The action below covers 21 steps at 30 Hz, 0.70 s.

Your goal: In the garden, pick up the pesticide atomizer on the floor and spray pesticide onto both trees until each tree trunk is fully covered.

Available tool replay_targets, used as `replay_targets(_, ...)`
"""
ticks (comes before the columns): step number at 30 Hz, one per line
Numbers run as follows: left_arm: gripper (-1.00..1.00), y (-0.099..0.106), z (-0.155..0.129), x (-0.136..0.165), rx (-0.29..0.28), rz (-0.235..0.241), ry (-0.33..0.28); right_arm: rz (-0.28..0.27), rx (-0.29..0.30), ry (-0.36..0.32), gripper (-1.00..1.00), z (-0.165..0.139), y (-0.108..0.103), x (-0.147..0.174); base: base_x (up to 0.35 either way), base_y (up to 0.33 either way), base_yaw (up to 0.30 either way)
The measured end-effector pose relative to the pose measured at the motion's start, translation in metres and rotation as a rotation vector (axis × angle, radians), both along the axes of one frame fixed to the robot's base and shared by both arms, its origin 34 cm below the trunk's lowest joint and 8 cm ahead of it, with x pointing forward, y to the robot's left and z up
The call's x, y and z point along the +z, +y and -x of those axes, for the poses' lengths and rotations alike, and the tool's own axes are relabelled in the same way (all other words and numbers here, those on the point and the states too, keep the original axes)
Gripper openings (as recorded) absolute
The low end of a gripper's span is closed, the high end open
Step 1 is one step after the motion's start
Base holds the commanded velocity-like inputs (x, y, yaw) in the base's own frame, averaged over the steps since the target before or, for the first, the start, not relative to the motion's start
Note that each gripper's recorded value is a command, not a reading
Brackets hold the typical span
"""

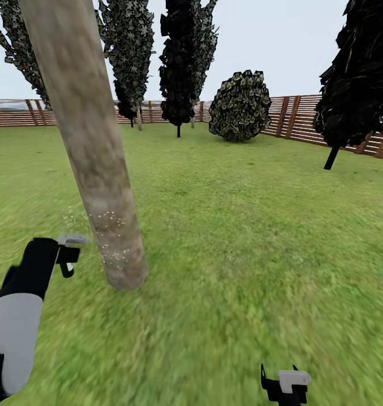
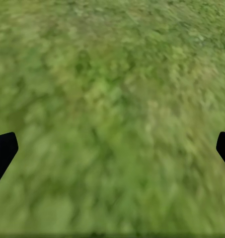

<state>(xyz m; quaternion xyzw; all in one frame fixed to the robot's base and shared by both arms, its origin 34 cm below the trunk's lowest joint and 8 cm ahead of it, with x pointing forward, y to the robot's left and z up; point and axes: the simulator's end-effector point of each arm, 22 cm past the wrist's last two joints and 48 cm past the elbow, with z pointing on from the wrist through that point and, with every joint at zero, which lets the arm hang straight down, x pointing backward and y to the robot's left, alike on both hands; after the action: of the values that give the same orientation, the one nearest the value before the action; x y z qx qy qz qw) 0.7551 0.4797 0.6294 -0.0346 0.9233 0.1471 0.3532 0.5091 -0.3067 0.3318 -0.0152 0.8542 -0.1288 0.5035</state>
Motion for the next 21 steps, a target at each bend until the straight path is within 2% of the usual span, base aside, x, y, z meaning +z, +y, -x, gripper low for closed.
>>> replay_targets(7, -1.0, -0.011, 0.004, -0.014, -0.011, 0.019, 0.016, 0.0, 0.0, 0.0, 1.0, 0.0, 0.0, 0.0, 0.215, -0.109, 0.0)
replay_targets(11, -1.0, -0.035, 0.005, -0.03, -0.033, 0.047, 0.032, -0.001, 0.001, 0.0, 1.0, 0.0, 0.001, 0.0, 0.185, -0.136, 0.144)
replay_targets(14, -1.0, -0.03, 0.025, -0.056, -0.027, 0.04, 0.076, -0.001, 0.001, 0.0, 1.0, 0.0, 0.001, 0.0, 0.003, -0.006, 0.149)
replay_targets(21, -1.0, -0.036, 0.027, -0.061, -0.032, 0.044, 0.082, -0.001, 0.001, 0.0, 1.0, 0.0, 0.001, 0.0, 0.0, -0.18, 0.013)
